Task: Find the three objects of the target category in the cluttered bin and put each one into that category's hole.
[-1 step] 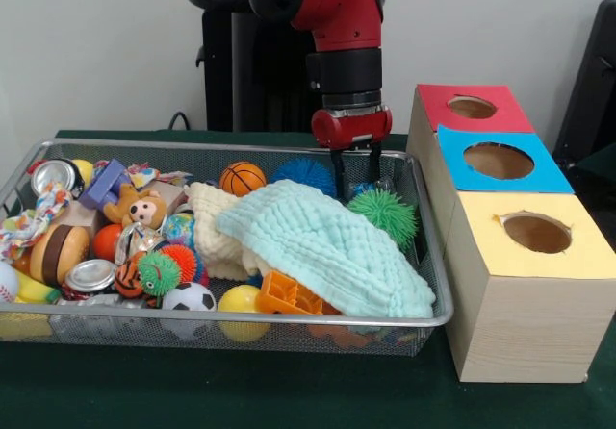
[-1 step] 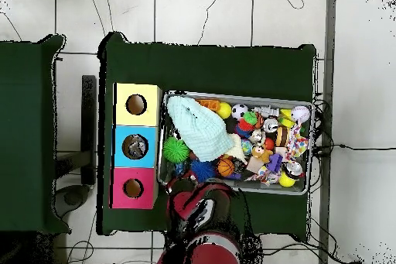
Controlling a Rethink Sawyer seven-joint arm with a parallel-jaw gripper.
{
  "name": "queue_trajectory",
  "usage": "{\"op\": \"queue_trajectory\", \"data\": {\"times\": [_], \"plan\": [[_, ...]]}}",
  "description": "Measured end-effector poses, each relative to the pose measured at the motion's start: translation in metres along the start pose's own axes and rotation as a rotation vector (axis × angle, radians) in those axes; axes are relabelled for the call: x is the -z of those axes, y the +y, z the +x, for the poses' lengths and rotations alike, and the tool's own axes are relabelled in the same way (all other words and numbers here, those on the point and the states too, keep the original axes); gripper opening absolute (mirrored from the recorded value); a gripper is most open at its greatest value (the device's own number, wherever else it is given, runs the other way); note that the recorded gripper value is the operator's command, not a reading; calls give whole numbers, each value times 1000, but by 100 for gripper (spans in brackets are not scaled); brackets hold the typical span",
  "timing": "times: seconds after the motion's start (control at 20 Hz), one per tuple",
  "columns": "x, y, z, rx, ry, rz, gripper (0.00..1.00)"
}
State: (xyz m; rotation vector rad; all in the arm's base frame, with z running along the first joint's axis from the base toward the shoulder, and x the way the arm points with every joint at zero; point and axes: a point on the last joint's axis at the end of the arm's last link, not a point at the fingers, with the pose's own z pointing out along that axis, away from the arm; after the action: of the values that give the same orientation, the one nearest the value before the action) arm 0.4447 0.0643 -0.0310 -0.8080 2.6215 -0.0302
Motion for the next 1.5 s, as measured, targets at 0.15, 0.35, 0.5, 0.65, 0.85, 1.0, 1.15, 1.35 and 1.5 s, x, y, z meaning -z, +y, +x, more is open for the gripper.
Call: {"op": "queue_trajectory", "data": {"times": [0.15,0.35,0.5,0.65,0.85,1.0,1.15,1.35,1.5], "plan": [[-3,0,-2,28,-4,1,100],[-5,-1,-5,63,-7,6,100],[-5,0,-6,77,-4,10,100],[-5,0,-6,80,-3,10,100],[-5,0,-6,82,-3,10,0],[-5,1,-6,82,-3,10,0],[-5,0,-6,82,-4,10,0],[-5,1,-6,83,-4,10,0],[-5,1,-6,83,-4,10,0]]}}
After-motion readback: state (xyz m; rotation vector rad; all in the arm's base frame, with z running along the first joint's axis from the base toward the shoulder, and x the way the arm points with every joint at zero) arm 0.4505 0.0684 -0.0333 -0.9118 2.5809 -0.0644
